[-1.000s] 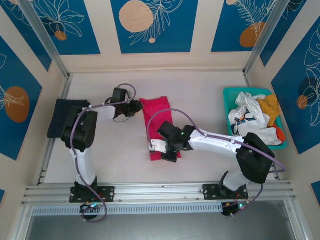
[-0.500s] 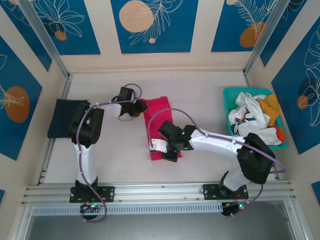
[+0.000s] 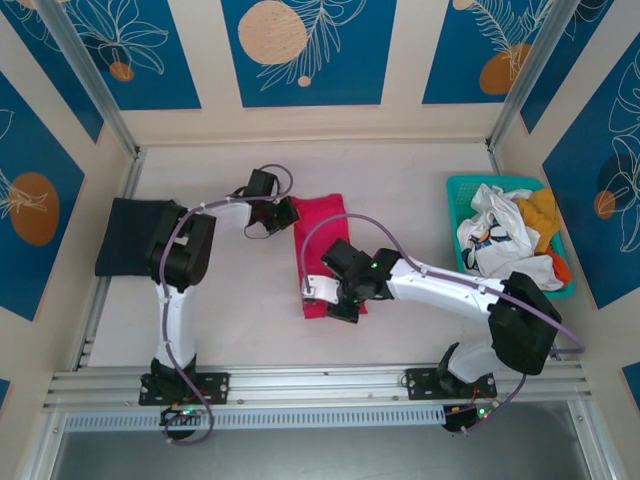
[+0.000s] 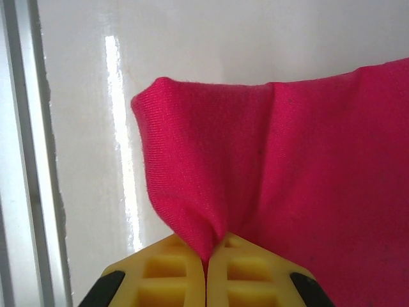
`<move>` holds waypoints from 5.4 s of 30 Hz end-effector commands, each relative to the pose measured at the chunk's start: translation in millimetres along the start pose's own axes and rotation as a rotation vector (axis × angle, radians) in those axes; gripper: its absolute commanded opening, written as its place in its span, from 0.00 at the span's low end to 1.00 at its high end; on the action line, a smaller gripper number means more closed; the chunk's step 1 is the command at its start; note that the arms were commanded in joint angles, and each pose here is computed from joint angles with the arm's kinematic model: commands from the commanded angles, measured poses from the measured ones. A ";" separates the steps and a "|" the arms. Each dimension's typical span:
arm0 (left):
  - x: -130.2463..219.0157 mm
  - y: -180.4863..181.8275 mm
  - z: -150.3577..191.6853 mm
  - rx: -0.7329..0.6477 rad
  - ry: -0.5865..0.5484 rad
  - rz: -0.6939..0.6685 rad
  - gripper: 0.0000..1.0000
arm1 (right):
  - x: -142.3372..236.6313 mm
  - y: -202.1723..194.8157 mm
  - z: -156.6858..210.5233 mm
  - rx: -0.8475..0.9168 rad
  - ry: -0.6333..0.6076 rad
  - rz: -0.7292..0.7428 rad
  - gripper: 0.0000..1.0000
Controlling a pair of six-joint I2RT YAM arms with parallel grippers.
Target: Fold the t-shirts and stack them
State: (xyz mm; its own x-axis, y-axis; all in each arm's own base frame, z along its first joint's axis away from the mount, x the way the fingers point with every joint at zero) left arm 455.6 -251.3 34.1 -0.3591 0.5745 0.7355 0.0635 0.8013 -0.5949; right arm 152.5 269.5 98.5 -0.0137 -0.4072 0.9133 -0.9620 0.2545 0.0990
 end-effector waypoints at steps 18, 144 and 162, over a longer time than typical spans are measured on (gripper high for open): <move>6.5 35.1 128.6 0.046 0.257 0.029 0.00 | 70.0 -54.9 -41.0 0.052 -0.089 0.071 0.00; 34.1 36.3 87.4 -0.048 0.133 -0.380 0.16 | -30.4 -288.9 -37.0 -1.176 -0.296 0.129 0.54; 42.1 20.8 72.4 -0.096 0.094 -0.337 0.45 | 37.5 -297.9 -35.4 -1.169 -0.502 0.228 0.79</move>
State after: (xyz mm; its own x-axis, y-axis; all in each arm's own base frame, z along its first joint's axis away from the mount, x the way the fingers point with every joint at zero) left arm 378.6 -237.0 35.3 -0.3107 0.3434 0.8863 0.0656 0.9380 -0.3404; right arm 450.5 204.0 79.1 -0.4093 -0.4151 0.8125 -0.0618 0.9011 0.4292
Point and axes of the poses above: each hand's point on the last joint's axis, 136 mm out from that joint toward the fingers, its own x axis back along the fingers, its own y axis along the line the jaws close on, z = x × y, the point moved 1 cm from there along x, back along the fingers, and after that the axes turned 10 degrees about -x, right-handed, at the moved point
